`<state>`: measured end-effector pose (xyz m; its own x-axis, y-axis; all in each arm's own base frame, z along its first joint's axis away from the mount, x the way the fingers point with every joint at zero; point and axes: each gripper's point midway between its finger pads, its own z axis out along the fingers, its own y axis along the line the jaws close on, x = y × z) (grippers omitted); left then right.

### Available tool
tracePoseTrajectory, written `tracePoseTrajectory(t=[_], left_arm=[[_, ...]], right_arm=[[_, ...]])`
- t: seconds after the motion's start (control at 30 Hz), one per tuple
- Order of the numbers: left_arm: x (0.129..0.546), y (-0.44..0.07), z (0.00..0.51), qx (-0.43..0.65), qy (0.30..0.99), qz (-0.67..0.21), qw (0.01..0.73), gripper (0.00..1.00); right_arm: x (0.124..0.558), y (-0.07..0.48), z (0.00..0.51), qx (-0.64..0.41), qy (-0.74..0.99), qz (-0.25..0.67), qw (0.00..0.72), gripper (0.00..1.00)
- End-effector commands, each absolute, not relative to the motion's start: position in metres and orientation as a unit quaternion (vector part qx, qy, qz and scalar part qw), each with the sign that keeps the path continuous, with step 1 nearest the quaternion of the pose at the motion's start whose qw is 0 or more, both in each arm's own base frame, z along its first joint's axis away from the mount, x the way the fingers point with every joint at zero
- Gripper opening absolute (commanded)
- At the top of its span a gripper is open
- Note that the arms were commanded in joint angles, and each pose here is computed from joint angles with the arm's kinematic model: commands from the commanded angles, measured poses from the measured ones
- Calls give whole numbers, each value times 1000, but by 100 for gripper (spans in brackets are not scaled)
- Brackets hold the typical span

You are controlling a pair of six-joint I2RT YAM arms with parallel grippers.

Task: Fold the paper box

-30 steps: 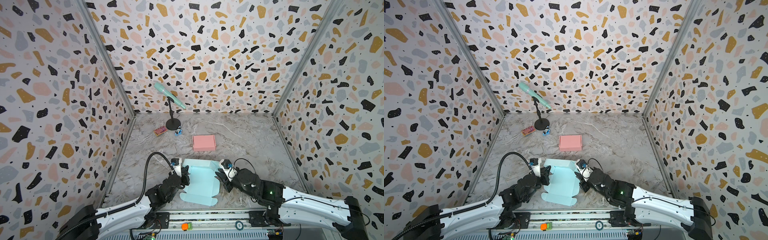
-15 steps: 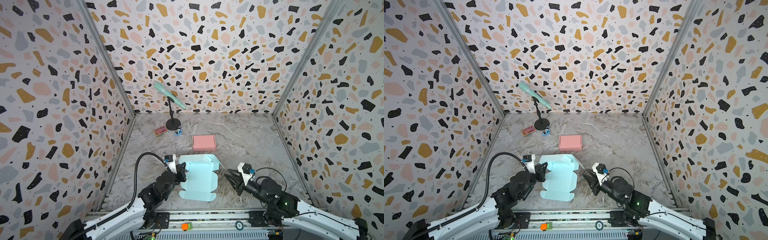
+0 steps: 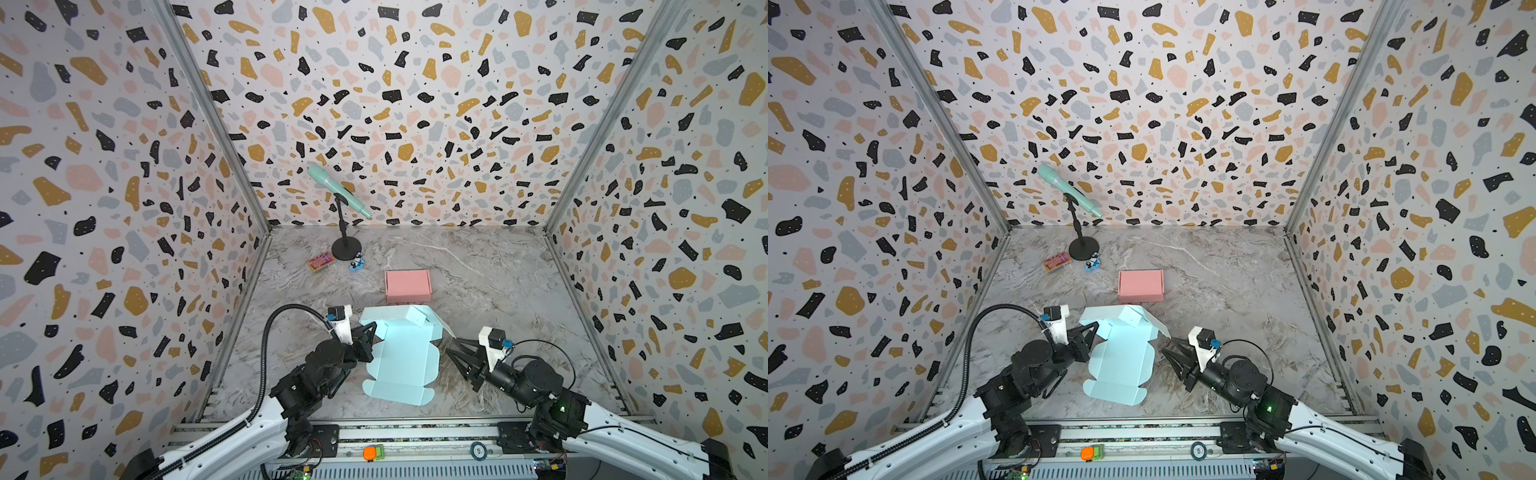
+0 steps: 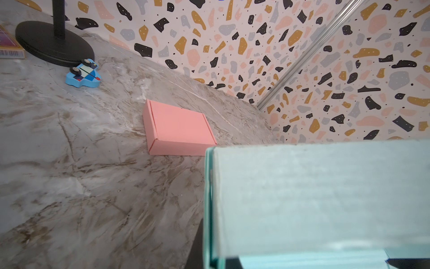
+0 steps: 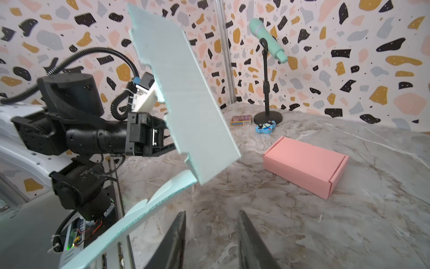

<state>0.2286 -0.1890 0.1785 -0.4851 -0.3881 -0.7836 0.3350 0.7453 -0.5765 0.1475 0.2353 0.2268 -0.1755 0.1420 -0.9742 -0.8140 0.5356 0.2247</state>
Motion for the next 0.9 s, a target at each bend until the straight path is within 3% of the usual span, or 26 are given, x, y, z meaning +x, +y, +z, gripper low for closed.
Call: tracePoseTrajectory(t=[0.0, 0.87], left_arm=[[229, -197, 209, -8, 756, -392, 524, 7], [218, -220, 211, 47, 750, -430, 501, 10]], right_arm=[[146, 235, 252, -241, 614, 442, 608, 37], [156, 255, 260, -233, 616, 466, 590, 34]])
